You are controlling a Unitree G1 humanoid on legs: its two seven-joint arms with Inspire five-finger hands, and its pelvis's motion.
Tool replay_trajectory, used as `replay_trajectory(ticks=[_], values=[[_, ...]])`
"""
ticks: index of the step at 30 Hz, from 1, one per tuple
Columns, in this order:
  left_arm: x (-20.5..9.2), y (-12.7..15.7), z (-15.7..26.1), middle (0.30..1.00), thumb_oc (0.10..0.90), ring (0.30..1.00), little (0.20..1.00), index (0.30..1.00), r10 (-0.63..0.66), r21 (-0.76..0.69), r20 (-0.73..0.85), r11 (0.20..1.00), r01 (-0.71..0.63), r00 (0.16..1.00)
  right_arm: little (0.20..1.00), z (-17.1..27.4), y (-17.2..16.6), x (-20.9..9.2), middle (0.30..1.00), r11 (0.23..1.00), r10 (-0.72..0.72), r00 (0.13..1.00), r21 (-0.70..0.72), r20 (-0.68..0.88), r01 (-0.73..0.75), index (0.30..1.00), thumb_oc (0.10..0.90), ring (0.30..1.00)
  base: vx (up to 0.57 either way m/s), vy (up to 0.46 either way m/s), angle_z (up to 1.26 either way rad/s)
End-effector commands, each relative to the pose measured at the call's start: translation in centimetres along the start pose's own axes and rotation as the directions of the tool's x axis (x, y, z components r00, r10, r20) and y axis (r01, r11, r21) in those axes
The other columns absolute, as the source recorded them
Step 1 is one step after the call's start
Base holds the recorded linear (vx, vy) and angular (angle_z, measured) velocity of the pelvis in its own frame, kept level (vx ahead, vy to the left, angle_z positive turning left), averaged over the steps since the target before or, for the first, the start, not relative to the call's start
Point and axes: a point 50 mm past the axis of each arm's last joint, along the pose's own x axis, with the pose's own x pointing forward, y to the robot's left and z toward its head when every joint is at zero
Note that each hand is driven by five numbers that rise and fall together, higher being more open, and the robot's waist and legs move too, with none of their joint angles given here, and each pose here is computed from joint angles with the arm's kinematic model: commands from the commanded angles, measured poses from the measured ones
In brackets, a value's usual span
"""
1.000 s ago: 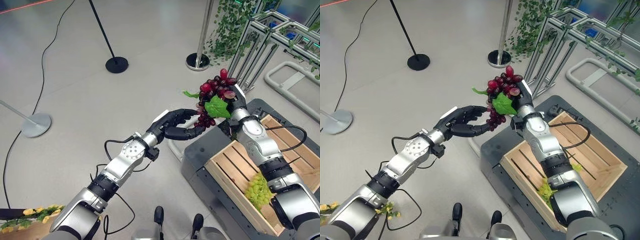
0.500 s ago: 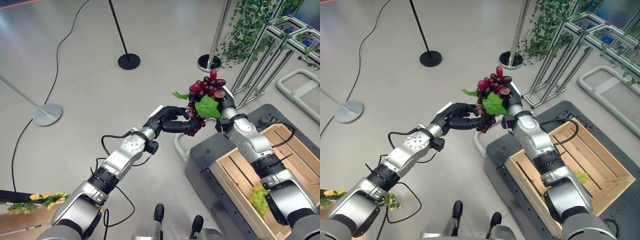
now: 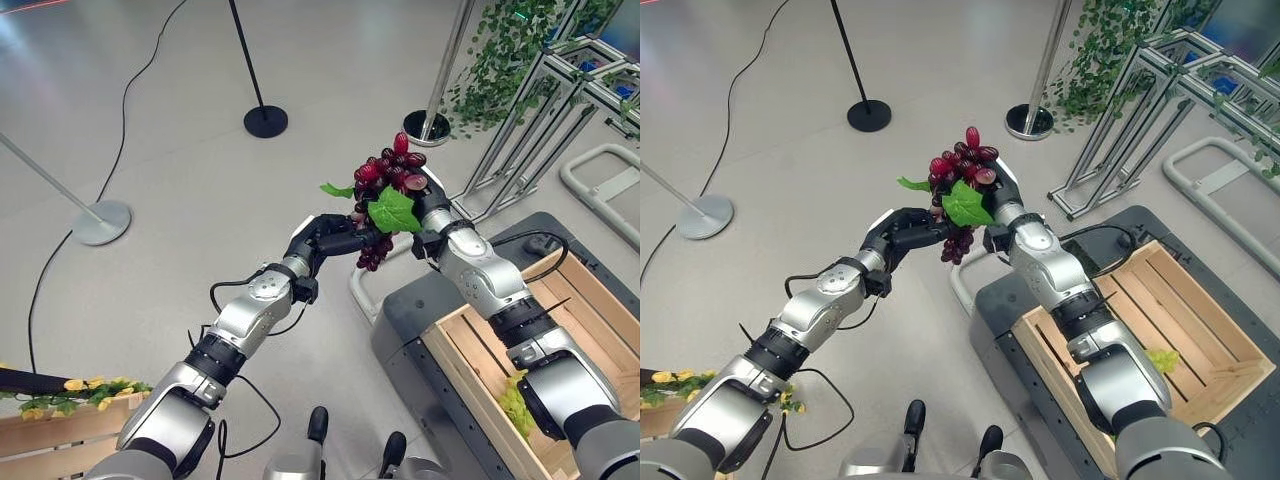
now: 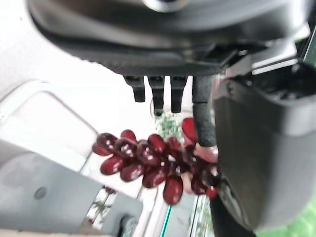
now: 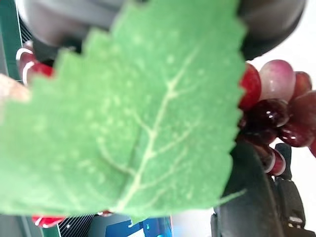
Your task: Pick up the fruits from the basket on one side to the basket on the other side
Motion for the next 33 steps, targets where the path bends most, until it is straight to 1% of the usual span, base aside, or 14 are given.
replay_trajectory(ticks=[1, 7, 8, 9, 10, 11, 13, 14, 18, 21, 22, 25, 27, 33], values=[[1.7, -0.8, 0.9, 0.900, 0.800, 0.900, 0.900, 0.900, 0.063, -0.027, 0.070, 0.998, -0.062, 0.996, 0.300, 3.9, 4.5, 1.1, 0.300, 0.984, 0.151, 0.969, 0.063, 0.194, -0.166, 0.300, 0.400, 0.300, 0.00, 0.000, 0.00], [1.6, 0.0, 0.3, 0.900, 0.800, 0.900, 0.900, 0.900, 0.082, 0.165, 0.047, 0.982, -0.089, 0.996, 0.300, 4.3, 3.7, 1.0, 0.300, 0.992, 0.124, 0.972, -0.008, 0.198, -0.125, 0.300, 0.400, 0.300, 0.00, 0.000, 0.00], [1.6, 0.3, 0.3, 0.900, 0.800, 0.900, 0.900, 0.900, 0.093, 0.241, 0.038, 0.965, -0.100, 0.995, 0.300, 4.3, 3.4, 1.0, 0.300, 0.993, 0.121, 0.973, -0.019, 0.195, -0.119, 0.300, 0.400, 0.300, 0.00, 0.000, 0.00], [1.6, 0.5, 0.3, 0.900, 0.800, 0.900, 0.900, 0.900, 0.098, 0.258, 0.037, 0.961, -0.104, 0.995, 0.300, 4.4, 3.3, 1.0, 0.300, 0.993, 0.119, 0.974, -0.023, 0.194, -0.117, 0.300, 0.400, 0.300, 0.00, 0.000, 0.00], [1.5, 1.1, 0.3, 0.900, 0.800, 0.900, 0.900, 0.900, 0.111, 0.314, 0.027, 0.943, -0.114, 0.993, 0.300, 4.4, 2.9, 0.9, 0.300, 0.993, 0.113, 0.976, -0.040, 0.186, -0.107, 0.300, 0.400, 0.300, 0.00, 0.000, 0.00], [1.5, 1.2, 0.4, 0.900, 0.800, 0.900, 0.900, 0.900, 0.112, 0.318, 0.026, 0.941, -0.115, 0.993, 0.300, 4.4, 2.8, 0.9, 0.300, 0.993, 0.112, 0.976, -0.040, 0.186, -0.107, 0.300, 0.400, 0.300, 0.00, 0.000, 0.00], [1.5, 2.2, 0.7, 0.900, 0.800, 0.900, 0.900, 0.900, 0.146, 0.429, 0.025, 0.892, -0.143, 0.989, 0.300, 4.5, 2.4, 0.9, 0.300, 0.994, 0.102, 0.979, -0.052, 0.175, -0.094, 0.300, 0.400, 0.300, 0.00, 0.000, 0.00], [1.5, 2.3, 0.7, 0.900, 0.800, 0.900, 0.900, 0.900, 0.148, 0.433, 0.025, 0.890, -0.144, 0.989, 0.300, 4.5, 2.4, 0.9, 0.300, 0.994, 0.101, 0.979, -0.052, 0.175, -0.094, 0.300, 0.400, 0.300, 0.00, 0.000, 0.00], [1.4, 3.9, 1.4, 0.900, 0.800, 0.900, 0.900, 0.900, 0.173, 0.604, 0.018, 0.783, -0.149, 0.985, 0.300, 4.4, 1.8, 0.8, 0.300, 0.995, 0.093, 0.982, -0.062, 0.167, -0.084, 0.300, 0.400, 0.300, 0.01, 0.000, 0.02], [1.4, 4.1, 1.9, 0.900, 0.800, 0.900, 0.900, 0.900, 0.165, 0.632, 0.025, 0.762, -0.143, 0.986, 0.300, 4.4, 1.6, 0.7, 0.300, 0.995, 0.088, 0.982, -0.059, 0.166, -0.079, 0.300, 0.400, 0.300, 0.00, 0.000, 0.00], [1.4, 3.9, 2.2, 0.900, 0.800, 0.900, 0.900, 0.900, 0.165, 0.662, 0.035, 0.735, -0.147, 0.986, 0.300, 4.2, 1.6, 0.6, 0.300, 0.996, 0.086, 0.983, -0.053, 0.165, -0.078, 0.300, 0.400, 0.300, 0.00, 0.000, 0.00], [1.4, 3.5, 2.0, 0.900, 0.800, 0.900, 0.900, 0.900, 0.142, 0.653, 0.028, 0.747, -0.126, 0.989, 0.300, 4.2, 1.6, 0.5, 0.300, 0.996, 0.086, 0.982, -0.034, 0.171, -0.081, 0.300, 0.400, 0.300, 0.00, 0.000, 0.00], [1.4, 3.1, 1.7, 0.900, 0.800, 0.900, 0.900, 0.900, 0.130, 0.641, 0.019, 0.760, -0.112, 0.991, 0.300, 4.1, 1.7, 0.4, 0.300, 0.996, 0.089, 0.980, -0.022, 0.175, -0.087, 0.300, 0.400, 0.300, 0.00, 0.000, 0.00], [1.4, 0.7, -0.2, 0.900, 0.800, 0.900, 0.900, 0.900, 0.032, 0.505, -0.049, 0.863, -0.003, 0.998, 0.300, 4.4, 2.3, 0.4, 0.300, 0.992, 0.107, 0.972, 0.046, 0.209, -0.119, 0.300, 0.400, 0.300, 0.00, 0.001, 0.01]])
